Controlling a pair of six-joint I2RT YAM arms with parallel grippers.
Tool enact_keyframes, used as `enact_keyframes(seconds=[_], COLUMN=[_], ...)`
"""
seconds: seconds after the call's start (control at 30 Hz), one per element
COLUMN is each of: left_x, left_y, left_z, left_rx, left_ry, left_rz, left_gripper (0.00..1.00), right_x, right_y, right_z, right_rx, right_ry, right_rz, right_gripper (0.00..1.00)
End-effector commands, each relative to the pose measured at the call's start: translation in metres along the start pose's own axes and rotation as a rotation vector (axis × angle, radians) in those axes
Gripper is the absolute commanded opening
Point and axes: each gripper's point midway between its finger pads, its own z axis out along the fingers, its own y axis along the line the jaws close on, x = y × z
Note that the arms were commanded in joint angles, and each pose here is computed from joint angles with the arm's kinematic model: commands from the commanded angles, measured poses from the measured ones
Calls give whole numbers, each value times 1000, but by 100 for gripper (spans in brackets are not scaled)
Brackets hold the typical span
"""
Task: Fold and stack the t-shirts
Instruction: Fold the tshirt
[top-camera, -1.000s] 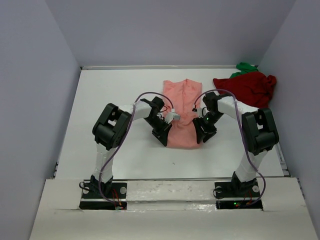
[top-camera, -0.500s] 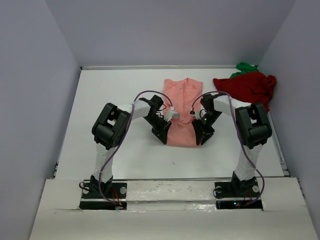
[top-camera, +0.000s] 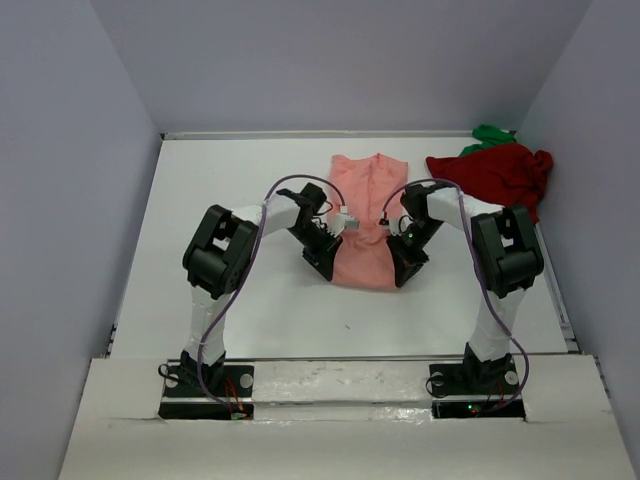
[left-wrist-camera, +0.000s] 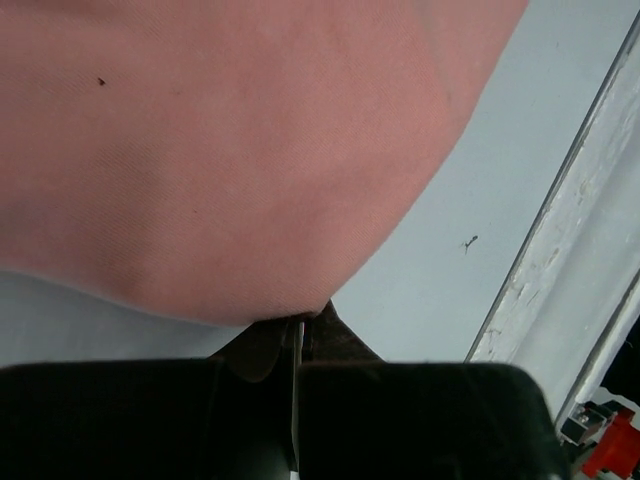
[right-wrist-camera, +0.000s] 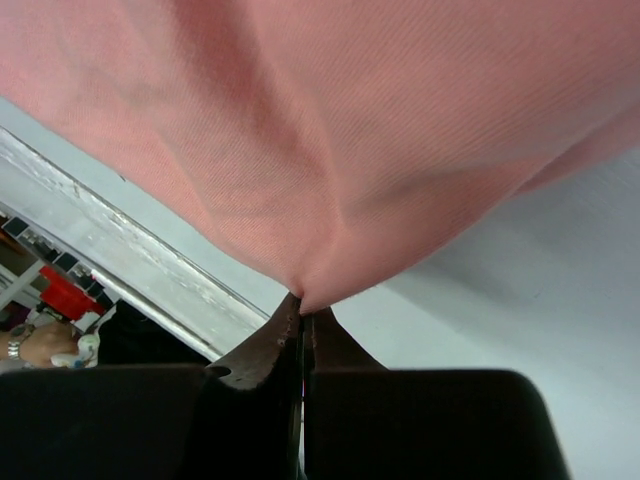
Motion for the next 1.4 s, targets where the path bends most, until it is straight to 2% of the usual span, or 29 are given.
enact_keyframes(seconds=[0.0, 0.4, 0.63, 1.1, 1.37], left_x=[-40, -83, -89, -123, -155], left_y=[-15, -49, -51, -25, 16], left_z=[-42, -111, -128, -142, -164], left_rx=[-67, -196, -275, -381, -545], left_ry=[-95, -201, -237, -307, -369], left_rz=[112, 219, 231, 235, 183], left_gripper=[0, 0, 0, 0, 0], right_x=[-4, -26, -52, -106, -133], right_y=[9, 19, 21, 3, -17], right_z=[-23, -71, -107, -130, -139], right_rx=[11, 108, 209, 343, 451], right_ry=[-38, -173, -308, -443, -521], right_rz=[-33, -101, -142, -163, -171], right_gripper=[0, 0, 0, 0, 0])
